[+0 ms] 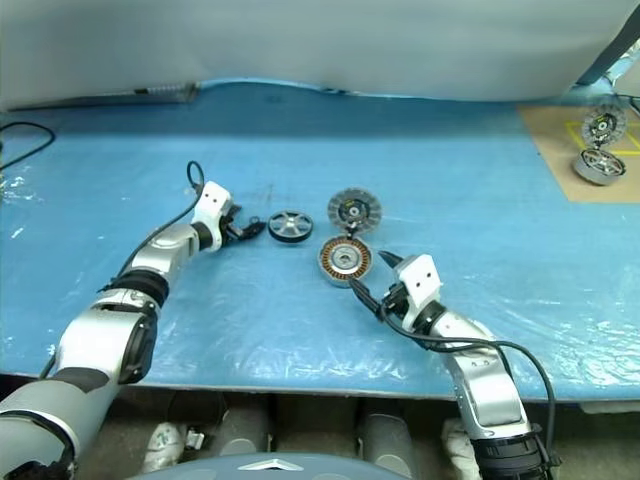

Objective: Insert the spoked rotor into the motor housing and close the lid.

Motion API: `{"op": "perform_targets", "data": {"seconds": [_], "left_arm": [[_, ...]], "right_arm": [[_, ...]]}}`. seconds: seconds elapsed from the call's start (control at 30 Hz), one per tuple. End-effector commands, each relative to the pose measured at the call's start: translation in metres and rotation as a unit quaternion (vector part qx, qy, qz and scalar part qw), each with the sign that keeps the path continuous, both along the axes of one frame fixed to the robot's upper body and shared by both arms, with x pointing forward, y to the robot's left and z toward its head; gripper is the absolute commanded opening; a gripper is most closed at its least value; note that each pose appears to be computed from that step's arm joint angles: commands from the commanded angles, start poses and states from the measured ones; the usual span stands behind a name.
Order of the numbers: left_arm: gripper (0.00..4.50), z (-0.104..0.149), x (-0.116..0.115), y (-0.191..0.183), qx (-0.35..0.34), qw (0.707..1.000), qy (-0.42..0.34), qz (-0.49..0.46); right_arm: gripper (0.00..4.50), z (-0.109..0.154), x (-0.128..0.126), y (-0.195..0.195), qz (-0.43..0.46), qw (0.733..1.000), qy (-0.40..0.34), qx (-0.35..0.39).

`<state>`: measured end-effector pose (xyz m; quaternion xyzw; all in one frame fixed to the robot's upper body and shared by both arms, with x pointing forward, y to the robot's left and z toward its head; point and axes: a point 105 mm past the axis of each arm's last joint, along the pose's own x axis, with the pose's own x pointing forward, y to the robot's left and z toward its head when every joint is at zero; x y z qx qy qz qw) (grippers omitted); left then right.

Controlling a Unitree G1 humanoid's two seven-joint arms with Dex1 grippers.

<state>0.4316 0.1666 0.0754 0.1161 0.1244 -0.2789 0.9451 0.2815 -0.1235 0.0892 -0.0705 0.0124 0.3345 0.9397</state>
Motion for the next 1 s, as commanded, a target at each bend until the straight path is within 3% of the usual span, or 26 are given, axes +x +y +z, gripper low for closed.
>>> {"op": "perform_targets", "data": {"seconds": [0.03, 0.23, 0.27, 0.5, 0.8, 1.0], "left_arm": [[2.88, -0.018, -0.005, 0.007, 0.033, 0.999, 0.023, 0.013], [0.77, -0.033, -0.015, 0.017, 0.048, 0.998, 0.041, 0.011], [0.66, -0.035, -0.017, 0.022, 0.052, 0.998, 0.043, 0.01], [0.66, -0.044, -0.042, 0.043, 0.077, 0.994, 0.064, -0.042], [0.66, 0.015, -0.122, -0.019, 0.033, 0.959, 0.054, -0.276], [0.66, 0.049, -0.133, -0.068, -0.004, 0.943, 0.022, -0.333]], "right_arm": [[4.09, 0.01, 0.002, 0.001, 0.003, 1.0, -0.02, 0.007], [4.09, 0.01, 0.001, 0.001, 0.0, 1.0, -0.018, 0.005], [4.09, 0.01, 0.001, 0.001, 0.0, 1.0, -0.018, 0.005], [4.09, 0.008, -0.002, -0.001, 0.002, 1.0, -0.019, -0.001], [4.09, -0.002, -0.009, 0.004, 0.031, 0.999, -0.015, -0.012], [4.09, -0.006, -0.013, 0.004, 0.044, 0.999, -0.015, -0.013]]}}
